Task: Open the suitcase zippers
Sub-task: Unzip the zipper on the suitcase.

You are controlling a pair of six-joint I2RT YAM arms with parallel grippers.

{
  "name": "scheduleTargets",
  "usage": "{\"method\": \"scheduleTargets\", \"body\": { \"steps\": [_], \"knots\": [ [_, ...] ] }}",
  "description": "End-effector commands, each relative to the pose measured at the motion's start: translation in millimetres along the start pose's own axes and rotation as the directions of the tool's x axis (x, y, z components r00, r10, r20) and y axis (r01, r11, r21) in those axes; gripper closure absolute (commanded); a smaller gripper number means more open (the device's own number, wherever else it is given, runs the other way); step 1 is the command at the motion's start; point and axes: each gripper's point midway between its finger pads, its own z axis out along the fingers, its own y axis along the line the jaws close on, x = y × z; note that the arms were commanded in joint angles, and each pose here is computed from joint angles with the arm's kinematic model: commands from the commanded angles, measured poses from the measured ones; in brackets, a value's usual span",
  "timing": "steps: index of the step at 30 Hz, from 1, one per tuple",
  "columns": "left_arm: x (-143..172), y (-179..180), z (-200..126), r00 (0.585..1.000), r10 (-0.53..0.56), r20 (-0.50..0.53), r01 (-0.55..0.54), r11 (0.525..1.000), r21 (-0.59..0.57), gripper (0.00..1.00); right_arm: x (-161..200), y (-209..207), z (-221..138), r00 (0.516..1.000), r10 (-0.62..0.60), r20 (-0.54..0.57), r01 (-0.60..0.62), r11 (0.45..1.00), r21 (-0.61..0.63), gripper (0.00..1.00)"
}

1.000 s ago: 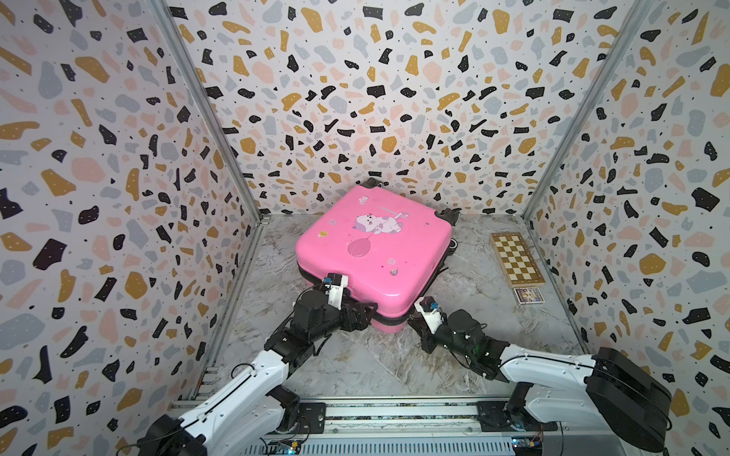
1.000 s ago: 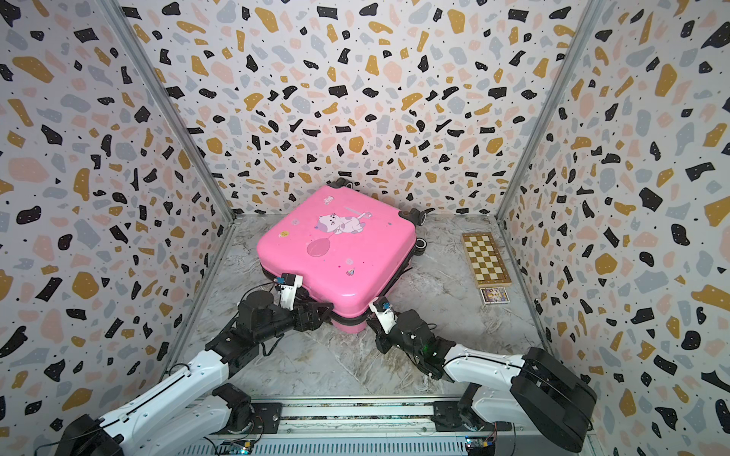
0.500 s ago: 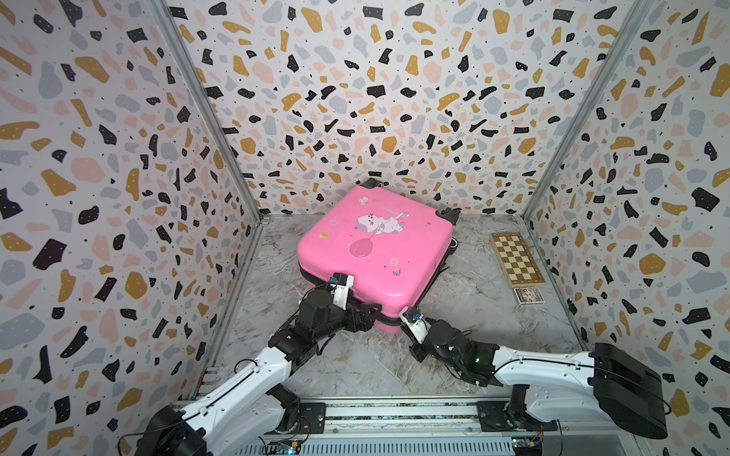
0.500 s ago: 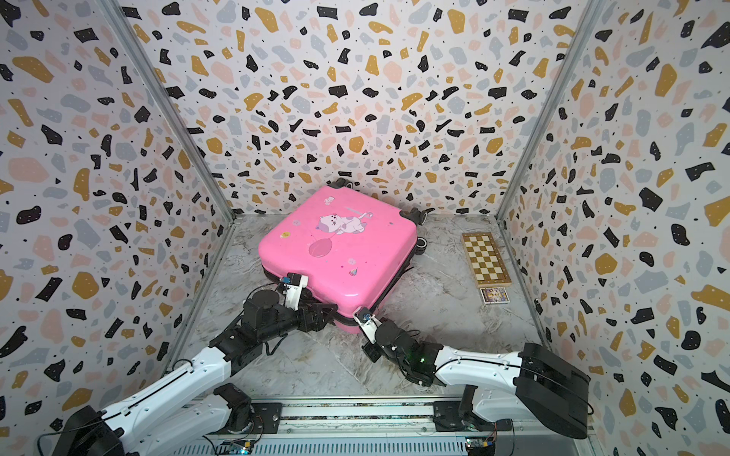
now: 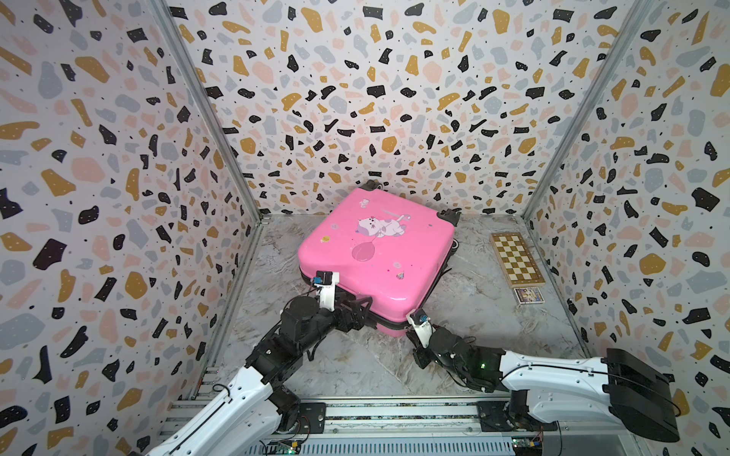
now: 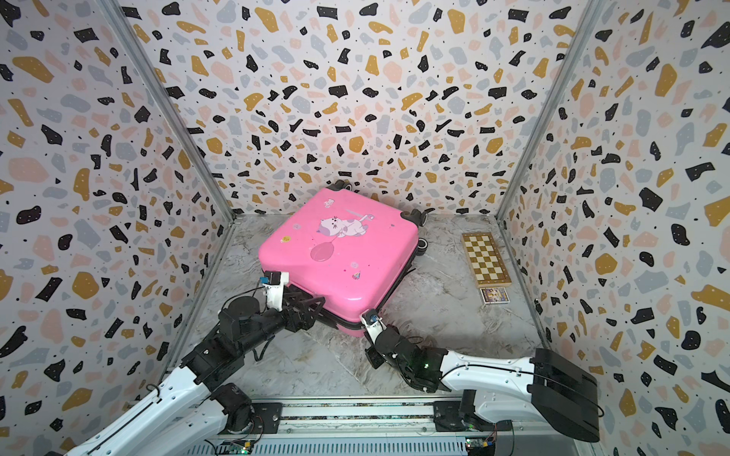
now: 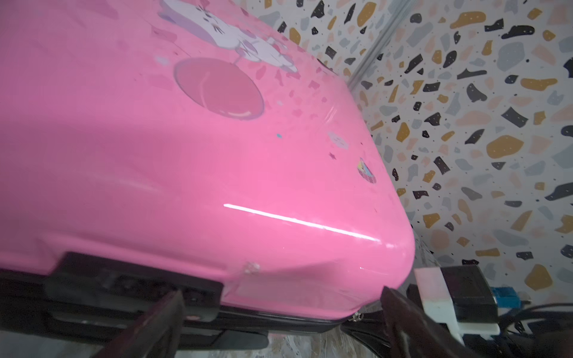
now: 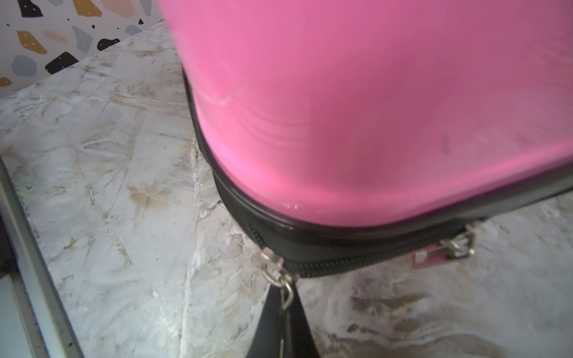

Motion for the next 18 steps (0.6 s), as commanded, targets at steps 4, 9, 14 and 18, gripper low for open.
{"method": "scheduleTargets", "body": {
  "steps": [4,9,14,18],
  "knots": [
    [-16,28,-2,1.0,-0.011,-0.016,0.007,0.976,-0.217,0.01,34,-22,-27,0.989,0.121,-0.08,-0.115,0.991,0.068,1.0],
    [-43,46,-17,1.0,-0.01,-0.006,0.007,0.928,-0.373,0.01,30,-42,-39,0.979,0.197,-0.059,-0.192,0.978,0.077,1.0],
    [-63,79,-28,0.991,-0.136,0.016,0.13,0.891,-0.435,0.01,31,-56,-46,0.962,0.271,-0.024,-0.271,0.962,0.026,1.0],
    [-67,109,-18,0.96,-0.28,-0.002,0.253,0.871,-0.42,0.01,36,-63,-48,0.953,0.304,-0.02,-0.304,0.953,0.002,1.0]
  ]
}}
